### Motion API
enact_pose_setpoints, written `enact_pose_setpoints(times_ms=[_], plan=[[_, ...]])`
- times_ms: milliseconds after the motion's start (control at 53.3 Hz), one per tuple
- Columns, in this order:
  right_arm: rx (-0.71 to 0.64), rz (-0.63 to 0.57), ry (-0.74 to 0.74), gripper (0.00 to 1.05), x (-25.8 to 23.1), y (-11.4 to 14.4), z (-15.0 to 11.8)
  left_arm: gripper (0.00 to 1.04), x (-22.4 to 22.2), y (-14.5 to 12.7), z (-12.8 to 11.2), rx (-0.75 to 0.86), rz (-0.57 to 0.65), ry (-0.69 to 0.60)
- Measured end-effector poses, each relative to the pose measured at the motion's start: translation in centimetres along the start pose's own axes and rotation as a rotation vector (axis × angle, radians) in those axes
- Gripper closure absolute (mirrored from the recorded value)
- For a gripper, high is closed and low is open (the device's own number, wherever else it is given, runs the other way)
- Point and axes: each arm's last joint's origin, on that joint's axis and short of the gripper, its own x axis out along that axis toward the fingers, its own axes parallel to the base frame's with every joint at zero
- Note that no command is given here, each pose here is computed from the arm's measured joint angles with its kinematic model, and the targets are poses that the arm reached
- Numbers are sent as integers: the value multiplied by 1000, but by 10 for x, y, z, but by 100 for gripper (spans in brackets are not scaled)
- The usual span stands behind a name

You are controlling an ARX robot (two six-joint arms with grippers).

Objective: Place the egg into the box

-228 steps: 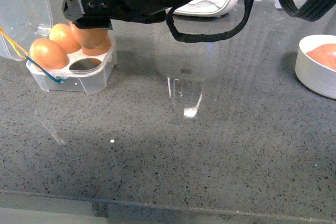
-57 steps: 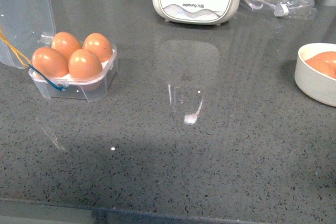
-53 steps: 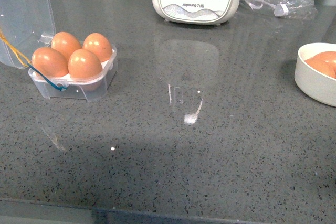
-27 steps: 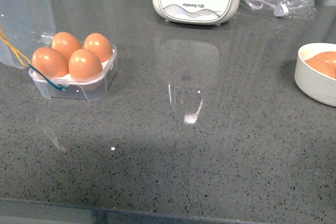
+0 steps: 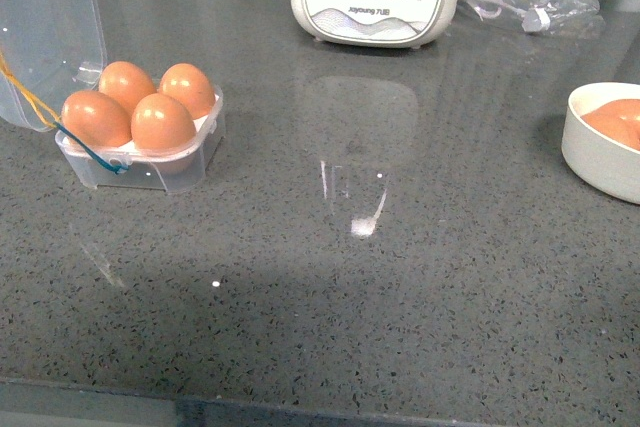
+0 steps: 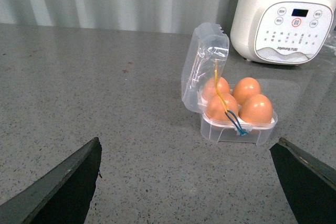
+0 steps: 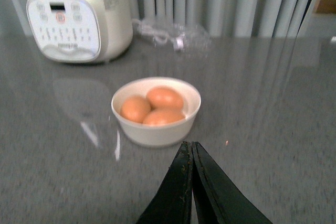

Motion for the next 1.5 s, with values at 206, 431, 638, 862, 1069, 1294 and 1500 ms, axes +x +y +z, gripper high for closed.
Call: enact_pose_setpoints(times_ms=[206, 431, 638, 862, 1069, 1294, 1500], plan=[[0, 0, -18, 102, -6, 0, 0, 7, 0, 0, 0, 0, 0, 0], [-1, 0, -18, 58, -6, 0, 0, 7, 0, 0, 0, 0, 0, 0], [-1, 0, -18, 21, -6, 0, 0, 7, 0, 0, 0, 0, 0, 0], [0, 0, -18, 8, -6, 0, 0, 7, 0, 0, 0, 0, 0, 0], [0, 0, -18, 7, -6, 0, 0, 7, 0, 0, 0, 0, 0, 0], [0, 0, -18, 7, -6, 0, 0, 7, 10, 0, 1, -190, -60, 26], [0, 0, -18, 7, -6, 0, 0, 7, 61, 18, 32, -250, -3, -103]])
